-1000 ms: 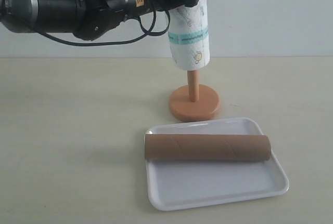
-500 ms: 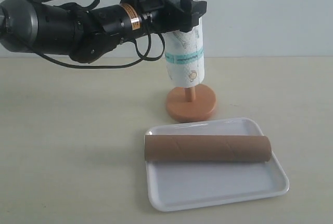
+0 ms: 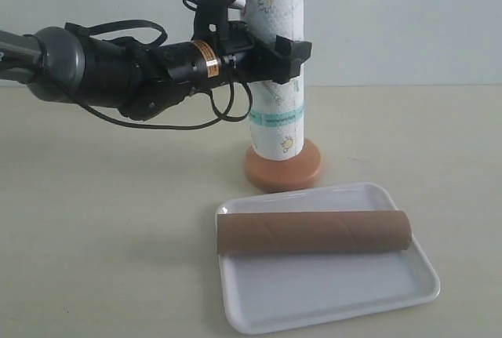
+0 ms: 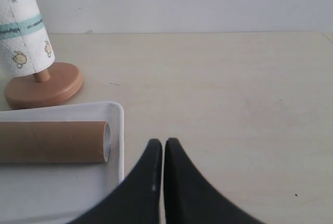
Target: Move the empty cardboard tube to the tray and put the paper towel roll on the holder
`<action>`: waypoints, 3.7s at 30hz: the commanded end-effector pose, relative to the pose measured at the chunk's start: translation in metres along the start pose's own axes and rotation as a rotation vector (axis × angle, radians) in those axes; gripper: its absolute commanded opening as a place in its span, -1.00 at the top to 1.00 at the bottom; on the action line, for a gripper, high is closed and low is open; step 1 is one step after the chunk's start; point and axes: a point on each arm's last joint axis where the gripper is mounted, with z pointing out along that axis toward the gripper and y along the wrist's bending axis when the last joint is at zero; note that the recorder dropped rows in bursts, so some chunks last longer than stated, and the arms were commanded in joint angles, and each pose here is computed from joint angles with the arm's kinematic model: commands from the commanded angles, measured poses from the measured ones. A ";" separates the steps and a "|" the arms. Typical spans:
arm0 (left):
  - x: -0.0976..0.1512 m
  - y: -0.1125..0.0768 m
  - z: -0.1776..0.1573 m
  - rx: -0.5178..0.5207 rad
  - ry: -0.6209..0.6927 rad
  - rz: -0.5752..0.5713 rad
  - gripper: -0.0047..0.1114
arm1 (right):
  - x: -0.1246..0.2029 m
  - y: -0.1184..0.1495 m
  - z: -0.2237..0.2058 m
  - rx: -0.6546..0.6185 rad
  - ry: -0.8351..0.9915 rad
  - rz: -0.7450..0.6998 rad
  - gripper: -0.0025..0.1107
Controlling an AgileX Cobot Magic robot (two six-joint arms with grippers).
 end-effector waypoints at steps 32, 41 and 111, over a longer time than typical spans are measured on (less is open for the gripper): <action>-0.179 -0.054 -0.109 0.096 -0.421 0.255 -0.49 | -0.001 0.000 0.000 -0.002 -0.009 0.002 0.93; -0.227 -0.092 -0.200 0.198 -0.351 0.382 -0.08 | -0.001 0.000 0.000 -0.002 -0.009 0.002 0.93; -0.161 -0.086 -0.371 -0.260 0.004 0.344 0.84 | -0.001 0.000 0.000 -0.002 -0.009 0.002 0.93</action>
